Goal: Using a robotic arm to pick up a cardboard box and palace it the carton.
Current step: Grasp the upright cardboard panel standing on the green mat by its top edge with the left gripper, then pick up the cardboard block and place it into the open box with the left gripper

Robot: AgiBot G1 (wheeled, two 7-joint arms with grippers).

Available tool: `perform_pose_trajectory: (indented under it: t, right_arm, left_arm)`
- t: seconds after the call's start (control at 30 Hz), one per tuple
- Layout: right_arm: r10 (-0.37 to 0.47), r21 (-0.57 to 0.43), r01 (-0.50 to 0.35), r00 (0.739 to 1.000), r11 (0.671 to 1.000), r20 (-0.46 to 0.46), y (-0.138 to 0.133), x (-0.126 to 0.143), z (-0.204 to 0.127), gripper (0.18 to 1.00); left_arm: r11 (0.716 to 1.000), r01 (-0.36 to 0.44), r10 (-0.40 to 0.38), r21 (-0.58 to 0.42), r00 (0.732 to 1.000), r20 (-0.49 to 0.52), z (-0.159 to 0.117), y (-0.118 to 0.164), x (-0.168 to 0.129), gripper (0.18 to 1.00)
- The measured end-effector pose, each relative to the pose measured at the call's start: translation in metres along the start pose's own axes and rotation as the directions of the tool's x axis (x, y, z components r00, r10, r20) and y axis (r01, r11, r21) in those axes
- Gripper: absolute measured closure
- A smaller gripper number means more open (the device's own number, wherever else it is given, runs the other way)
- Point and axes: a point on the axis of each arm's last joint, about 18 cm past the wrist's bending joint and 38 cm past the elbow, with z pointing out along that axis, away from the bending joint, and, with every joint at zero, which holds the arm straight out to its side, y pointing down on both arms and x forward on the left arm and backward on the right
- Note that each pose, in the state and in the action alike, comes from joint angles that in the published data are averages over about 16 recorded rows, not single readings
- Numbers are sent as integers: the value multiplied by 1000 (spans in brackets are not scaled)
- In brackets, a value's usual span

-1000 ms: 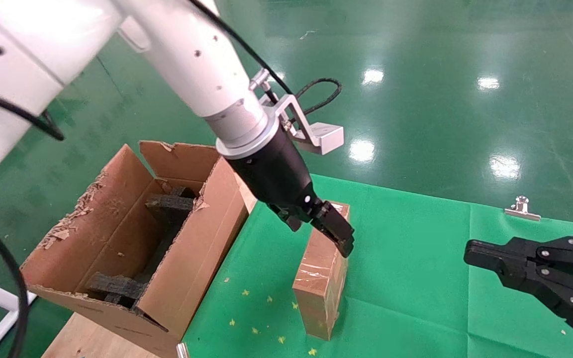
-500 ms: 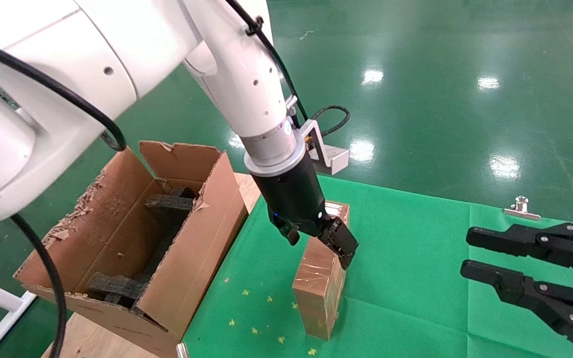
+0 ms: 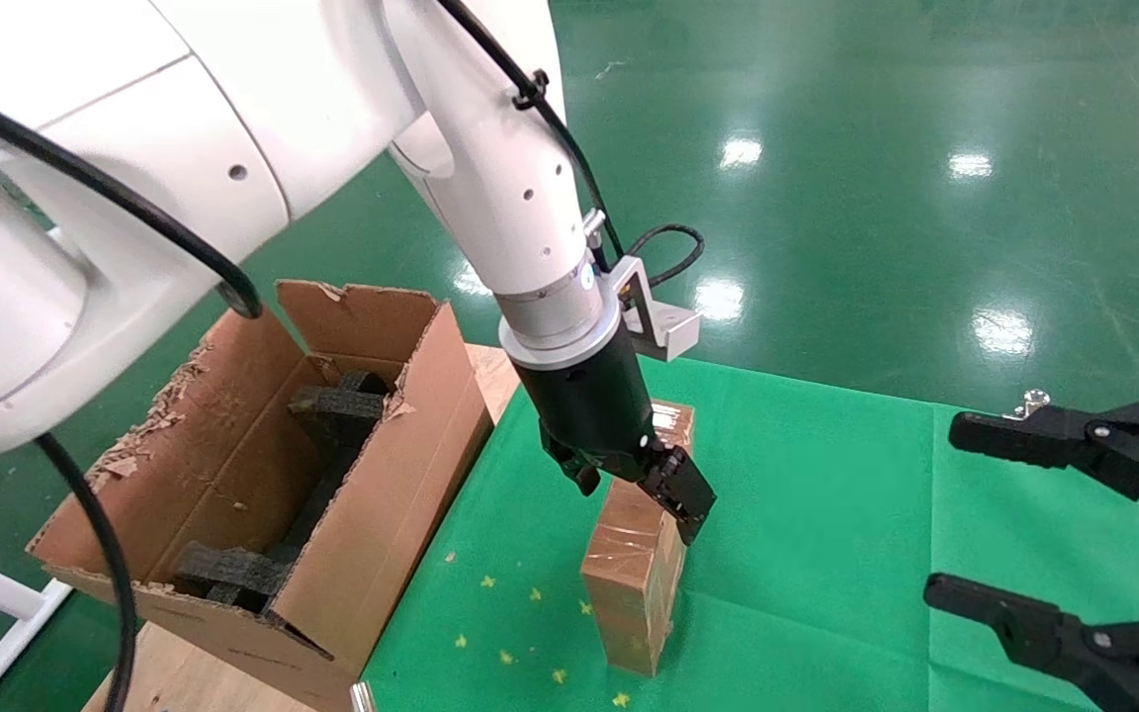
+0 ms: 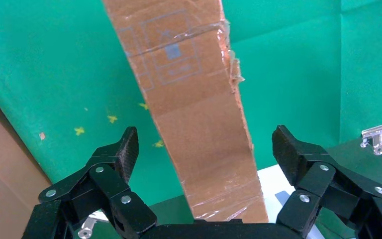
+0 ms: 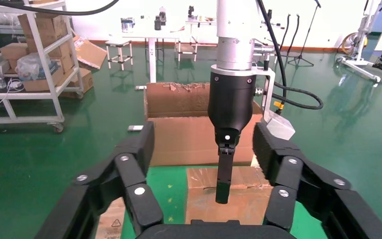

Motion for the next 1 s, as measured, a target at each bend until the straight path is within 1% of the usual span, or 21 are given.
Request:
perform_pose_trajectory:
  t: [0.2,0.37,0.43,0.57,0.63,0.77,0.9,1.0]
  right_arm:
    - [0,0,0,1000,1000,0,0,0,0,441]
    - [0,0,0,1000,1000,0,0,0,0,338]
    - [0,0,0,1000,1000,0,0,0,0,299]
    - [0,0,0,1000,1000,0,0,0,0,254]
    - [0,0,0,1000,1000,0,0,0,0,229]
    - [0,0,0,1000,1000,0,0,0,0,204]
    - [0,0,0,1000,1000,0,0,0,0,187]
    - [0,0,0,1000,1000,0,0,0,0,181]
  left_arm:
    - [1000,2,-2,0,1000,-1,0,0,-1,223]
    - [1000,5,-5,-2,1000,-2,0,1,-1,280]
    - [1000,6,-6,-2,1000,-2,0,1,-1,317]
    - [1000,7,-7,-3,1000,-3,0,1,-2,385]
    - [1000,8,-8,-4,1000,-3,0,1,-2,433]
    - [1000,9,-9,-4,1000,-4,0,1,-2,521]
    - [1000,10,-10,-2,1000,-5,-1,1,-3,625]
    - [1000,13,-13,10,1000,-7,-4,0,-5,680]
